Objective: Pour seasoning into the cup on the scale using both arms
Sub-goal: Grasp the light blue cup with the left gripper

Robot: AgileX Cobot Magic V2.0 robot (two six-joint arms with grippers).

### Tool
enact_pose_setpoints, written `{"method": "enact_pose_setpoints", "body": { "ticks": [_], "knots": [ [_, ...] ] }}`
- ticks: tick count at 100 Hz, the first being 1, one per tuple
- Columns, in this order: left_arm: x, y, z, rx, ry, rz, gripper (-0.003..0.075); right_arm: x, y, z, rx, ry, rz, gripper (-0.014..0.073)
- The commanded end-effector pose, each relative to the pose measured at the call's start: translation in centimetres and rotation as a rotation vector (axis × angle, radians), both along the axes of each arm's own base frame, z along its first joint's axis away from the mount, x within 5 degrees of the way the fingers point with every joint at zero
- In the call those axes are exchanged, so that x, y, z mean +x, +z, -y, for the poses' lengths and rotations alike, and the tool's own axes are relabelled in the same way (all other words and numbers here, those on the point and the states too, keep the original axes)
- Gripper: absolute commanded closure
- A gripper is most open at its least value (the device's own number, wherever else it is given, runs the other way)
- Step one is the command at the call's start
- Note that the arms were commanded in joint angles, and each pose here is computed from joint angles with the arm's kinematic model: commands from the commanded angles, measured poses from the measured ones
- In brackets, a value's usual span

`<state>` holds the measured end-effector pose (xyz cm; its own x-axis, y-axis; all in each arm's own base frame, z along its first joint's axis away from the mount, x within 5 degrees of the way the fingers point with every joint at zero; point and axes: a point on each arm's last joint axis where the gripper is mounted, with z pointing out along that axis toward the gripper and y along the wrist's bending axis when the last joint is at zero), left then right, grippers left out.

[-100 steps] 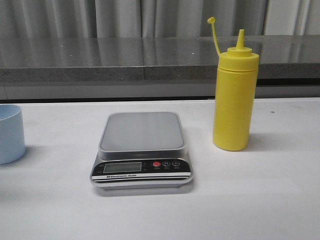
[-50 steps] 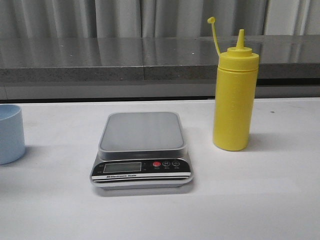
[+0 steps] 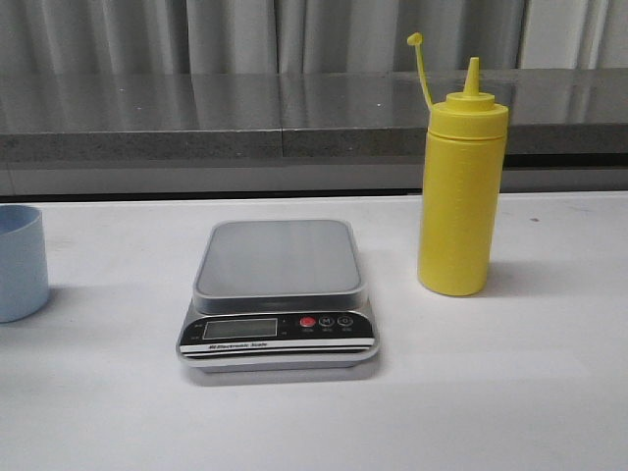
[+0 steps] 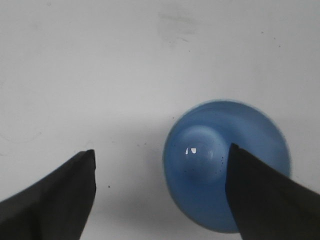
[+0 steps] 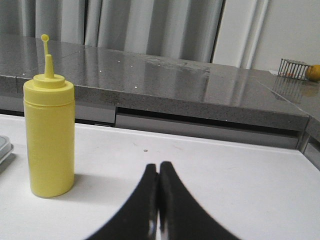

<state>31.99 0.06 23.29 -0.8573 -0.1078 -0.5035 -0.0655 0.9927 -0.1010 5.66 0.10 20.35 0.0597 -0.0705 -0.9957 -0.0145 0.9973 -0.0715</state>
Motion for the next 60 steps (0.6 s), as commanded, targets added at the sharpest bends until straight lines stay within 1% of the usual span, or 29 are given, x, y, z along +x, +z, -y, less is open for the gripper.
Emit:
{"method": "enact_pose_setpoints", "body": {
  "ticks": [1, 21, 38, 43, 47, 57, 60],
  "knots": [
    [0.9, 1.5, 0.0, -0.012, 0.020, 0.089, 0.0204, -0.2, 0.7, 0.0, -0.009, -0.002, 0.086, 0.0715],
    [1.6, -0.6, -0.1, -0.013, 0.020, 0.023, 0.0206, -0.2, 0.7, 0.0, -0.009, -0.002, 0.086, 0.0715],
    [1.8, -1.2, -0.1, -0.013, 0.020, 0.009, 0.0218, -0.2, 0.7, 0.0, -0.009, -0.002, 0.086, 0.0715],
    [1.8, -1.2, -0.1, -0.012, 0.020, 0.011, 0.0247, -0.2, 0.7, 0.0, -0.009, -0.002, 0.086, 0.0715],
    [1.9, -1.2, -0.1, -0.012, 0.021, 0.019, 0.0287, -0.2, 0.7, 0.0, -0.009, -0.002, 0.086, 0.0715],
    [2.0, -1.1, -0.1, -0.011, 0.022, 0.028, 0.0428, -0.2, 0.7, 0.0, -0.009, -0.002, 0.086, 0.0715],
    [2.0, -1.1, -0.1, -0.011, 0.023, 0.030, 0.0491, -0.2, 0.7, 0.0, -0.009, -0.002, 0.086, 0.0715]
  ]
}}
